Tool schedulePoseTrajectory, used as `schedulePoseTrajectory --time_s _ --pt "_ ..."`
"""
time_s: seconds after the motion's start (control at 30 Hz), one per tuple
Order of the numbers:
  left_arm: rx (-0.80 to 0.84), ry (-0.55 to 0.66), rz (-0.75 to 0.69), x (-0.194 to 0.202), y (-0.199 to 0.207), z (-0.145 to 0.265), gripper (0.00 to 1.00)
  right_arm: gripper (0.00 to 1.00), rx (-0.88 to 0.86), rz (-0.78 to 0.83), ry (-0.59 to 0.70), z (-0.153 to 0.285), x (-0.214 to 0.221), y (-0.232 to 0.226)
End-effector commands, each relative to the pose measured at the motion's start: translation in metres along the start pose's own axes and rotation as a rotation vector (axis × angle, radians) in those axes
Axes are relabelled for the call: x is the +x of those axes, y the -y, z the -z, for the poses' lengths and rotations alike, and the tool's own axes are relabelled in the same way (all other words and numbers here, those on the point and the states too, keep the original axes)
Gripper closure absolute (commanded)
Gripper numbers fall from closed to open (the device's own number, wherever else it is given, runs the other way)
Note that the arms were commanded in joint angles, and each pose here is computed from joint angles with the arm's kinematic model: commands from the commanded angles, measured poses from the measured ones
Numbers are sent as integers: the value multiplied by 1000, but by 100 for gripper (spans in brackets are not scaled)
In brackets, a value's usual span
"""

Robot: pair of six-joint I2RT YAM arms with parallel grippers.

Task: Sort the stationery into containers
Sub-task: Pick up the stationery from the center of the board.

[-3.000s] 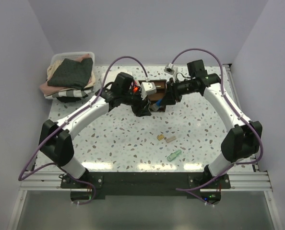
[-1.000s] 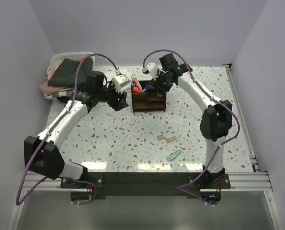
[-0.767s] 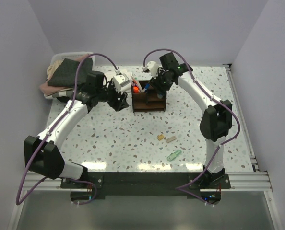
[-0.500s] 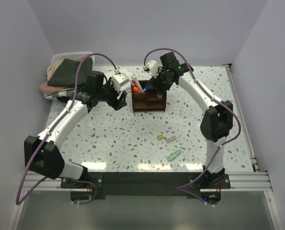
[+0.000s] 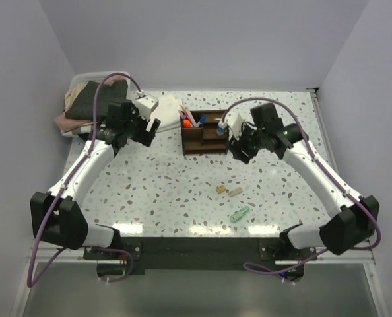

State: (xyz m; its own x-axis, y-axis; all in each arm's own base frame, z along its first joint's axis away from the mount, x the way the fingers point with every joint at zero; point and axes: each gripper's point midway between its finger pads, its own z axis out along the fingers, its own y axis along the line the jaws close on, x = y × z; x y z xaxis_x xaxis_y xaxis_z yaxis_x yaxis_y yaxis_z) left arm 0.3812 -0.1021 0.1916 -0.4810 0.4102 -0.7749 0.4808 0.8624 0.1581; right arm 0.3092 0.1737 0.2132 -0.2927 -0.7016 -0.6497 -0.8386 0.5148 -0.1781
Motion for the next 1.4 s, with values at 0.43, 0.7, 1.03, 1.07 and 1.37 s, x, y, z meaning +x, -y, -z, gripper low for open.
schedulePoseTrajectory --time_s 0.43,0.7,1.03,1.07,1.37 --pt "130 -21 28 54 31 11 13 50 -419 705 93 1 116 -135" --pt "274 2 -136 51 72 27 15 64 -508 784 10 -14 144 -147" --pt "506 -35 -52 77 136 32 18 72 -561 873 -31 -23 182 -162" --pt "506 -34 -51 76 136 31 18 71 -566 874 -36 -25 183 -162" --pt "495 -20 -65 64 131 22 18 59 -585 874 -93 -43 192 -157"
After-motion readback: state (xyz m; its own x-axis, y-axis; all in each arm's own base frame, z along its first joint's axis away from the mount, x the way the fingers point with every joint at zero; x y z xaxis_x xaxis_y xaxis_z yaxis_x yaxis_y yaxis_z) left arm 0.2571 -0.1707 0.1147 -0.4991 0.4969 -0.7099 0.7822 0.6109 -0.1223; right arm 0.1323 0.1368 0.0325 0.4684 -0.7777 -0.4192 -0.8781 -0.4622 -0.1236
